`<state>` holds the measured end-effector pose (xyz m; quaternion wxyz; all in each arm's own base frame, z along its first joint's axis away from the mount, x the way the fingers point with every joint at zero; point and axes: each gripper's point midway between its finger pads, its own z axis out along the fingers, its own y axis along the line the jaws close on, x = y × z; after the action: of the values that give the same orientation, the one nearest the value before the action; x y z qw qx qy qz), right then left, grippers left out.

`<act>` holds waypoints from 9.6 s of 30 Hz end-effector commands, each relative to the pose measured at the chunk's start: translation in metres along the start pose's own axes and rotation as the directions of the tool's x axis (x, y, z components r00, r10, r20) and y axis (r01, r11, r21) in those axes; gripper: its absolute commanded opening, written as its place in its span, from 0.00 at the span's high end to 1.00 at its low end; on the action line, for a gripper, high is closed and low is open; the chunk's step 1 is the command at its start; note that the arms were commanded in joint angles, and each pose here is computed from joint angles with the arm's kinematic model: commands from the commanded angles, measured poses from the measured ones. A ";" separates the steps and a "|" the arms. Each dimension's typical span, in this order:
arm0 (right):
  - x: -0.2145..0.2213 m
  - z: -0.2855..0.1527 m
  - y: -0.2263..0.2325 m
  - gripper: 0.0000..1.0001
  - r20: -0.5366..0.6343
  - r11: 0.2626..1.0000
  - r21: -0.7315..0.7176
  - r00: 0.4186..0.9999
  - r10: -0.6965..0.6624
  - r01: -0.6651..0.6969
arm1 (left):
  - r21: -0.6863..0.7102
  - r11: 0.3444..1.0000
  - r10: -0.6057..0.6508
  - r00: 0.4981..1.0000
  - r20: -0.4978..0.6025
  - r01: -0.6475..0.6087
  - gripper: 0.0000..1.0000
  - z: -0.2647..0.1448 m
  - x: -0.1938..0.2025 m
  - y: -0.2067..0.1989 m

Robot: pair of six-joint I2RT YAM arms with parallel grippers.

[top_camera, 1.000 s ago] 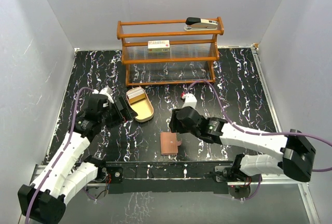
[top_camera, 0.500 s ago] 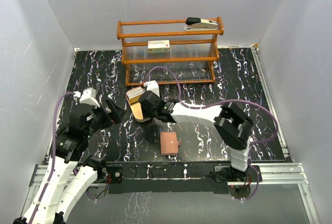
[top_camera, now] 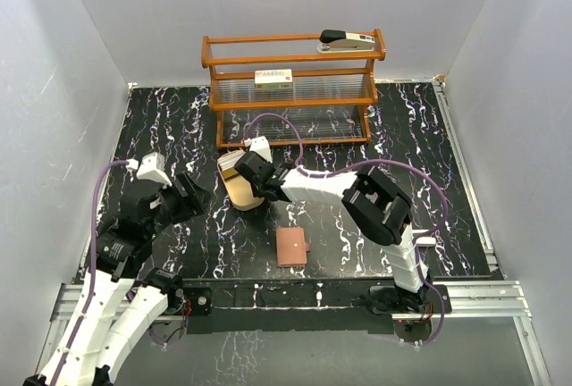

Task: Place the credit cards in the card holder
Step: Move the storage box to the center of the board, then open the card holder at the center of the board.

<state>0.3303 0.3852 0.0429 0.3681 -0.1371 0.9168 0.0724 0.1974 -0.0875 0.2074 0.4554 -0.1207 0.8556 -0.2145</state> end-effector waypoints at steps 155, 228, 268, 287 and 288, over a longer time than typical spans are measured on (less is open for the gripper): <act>0.058 -0.207 -0.031 1.00 -0.117 0.718 -0.490 0.854 0.507 -0.494 | 0.226 0.961 0.038 0.734 -0.679 0.160 0.28 0.055 0.159 -0.085; 0.177 -0.156 -0.150 1.00 -0.080 0.874 0.084 0.871 0.486 -0.479 | 0.368 0.811 -0.021 0.651 -0.759 0.455 0.80 0.086 0.219 -0.132; 0.122 -0.156 -0.058 0.72 -0.192 0.854 -0.235 0.884 0.427 -0.464 | 0.247 0.943 0.009 0.723 -0.690 0.223 1.00 0.064 0.202 -0.088; 0.170 -0.142 -0.082 0.84 -0.212 0.868 -0.188 0.882 0.422 -0.460 | 0.354 0.888 0.029 0.732 -0.680 0.293 0.72 0.076 0.201 -0.116; 0.170 -0.142 -0.082 0.84 -0.213 0.867 -0.190 0.881 0.422 -0.461 | 0.354 0.888 0.026 0.736 -0.677 0.294 0.74 0.077 0.200 -0.116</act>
<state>0.1447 0.2427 0.0265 0.2393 0.0254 0.9384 0.2480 0.1451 -0.2795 0.0632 0.1002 -0.0077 0.8919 -0.4409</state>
